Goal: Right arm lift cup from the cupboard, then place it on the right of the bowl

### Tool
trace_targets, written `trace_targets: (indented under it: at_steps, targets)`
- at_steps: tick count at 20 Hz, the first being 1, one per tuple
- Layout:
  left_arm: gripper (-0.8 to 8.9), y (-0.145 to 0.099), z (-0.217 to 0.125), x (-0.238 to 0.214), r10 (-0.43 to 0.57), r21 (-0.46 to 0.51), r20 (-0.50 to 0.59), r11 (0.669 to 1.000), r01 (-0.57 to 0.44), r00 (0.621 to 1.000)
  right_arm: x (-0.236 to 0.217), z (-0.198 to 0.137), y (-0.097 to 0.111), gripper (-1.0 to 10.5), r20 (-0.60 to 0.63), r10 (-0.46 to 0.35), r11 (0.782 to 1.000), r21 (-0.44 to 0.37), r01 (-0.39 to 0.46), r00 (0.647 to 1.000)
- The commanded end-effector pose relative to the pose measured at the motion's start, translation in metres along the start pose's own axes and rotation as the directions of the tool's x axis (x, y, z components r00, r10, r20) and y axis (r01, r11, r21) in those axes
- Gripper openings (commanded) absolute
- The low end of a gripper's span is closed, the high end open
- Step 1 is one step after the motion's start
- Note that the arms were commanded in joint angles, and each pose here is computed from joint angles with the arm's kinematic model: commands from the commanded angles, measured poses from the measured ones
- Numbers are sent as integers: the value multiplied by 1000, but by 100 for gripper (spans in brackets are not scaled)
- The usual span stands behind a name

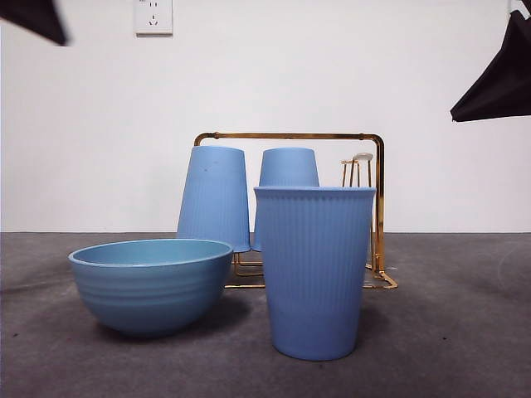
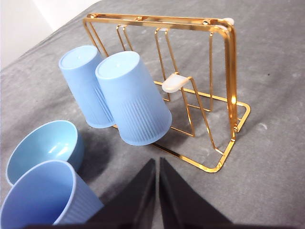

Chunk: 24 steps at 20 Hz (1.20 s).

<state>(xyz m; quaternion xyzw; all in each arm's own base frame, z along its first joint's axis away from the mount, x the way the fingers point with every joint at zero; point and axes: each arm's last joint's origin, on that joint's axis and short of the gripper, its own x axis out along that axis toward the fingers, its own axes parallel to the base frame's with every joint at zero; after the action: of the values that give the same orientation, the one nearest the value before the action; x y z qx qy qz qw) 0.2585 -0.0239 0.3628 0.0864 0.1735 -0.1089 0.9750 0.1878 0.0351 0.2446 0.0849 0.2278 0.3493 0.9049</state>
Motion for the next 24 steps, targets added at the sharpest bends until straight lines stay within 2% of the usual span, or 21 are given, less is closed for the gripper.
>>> trace_targets:
  at_steps: [1, 6, 10, 14, 17, 24]
  targets:
    - [28, 1, -36, -23, 119, -55, 37, 992, -117, 992, 0, 5, 1, 15, 13, 5, 1000, -20, -4, 1000]
    - [28, -10, -145, -75, 276, -179, 92, 950, -256, 957, 0, 5, 1, 15, 13, 4, 1000, -20, -4, 1000]
    - [28, -29, -214, -87, 305, -221, 195, 940, -261, 932, 0, 5, 1, 15, 13, 4, 1000, -20, -4, 1000]
    - [28, -35, -238, -86, 317, -222, 275, 940, -261, 908, 0, 5, 1, 15, 13, 5, 1000, -20, -4, 1000]
    - [28, -37, -244, -82, 298, -216, 254, 945, -246, 920, 0, 6, 1, 15, 16, 4, 1000, -22, -4, 1000]
    - [28, -37, -244, -82, 291, -215, 260, 947, -239, 921, 0, 6, 1, 15, 16, 4, 1000, -22, -4, 1000]
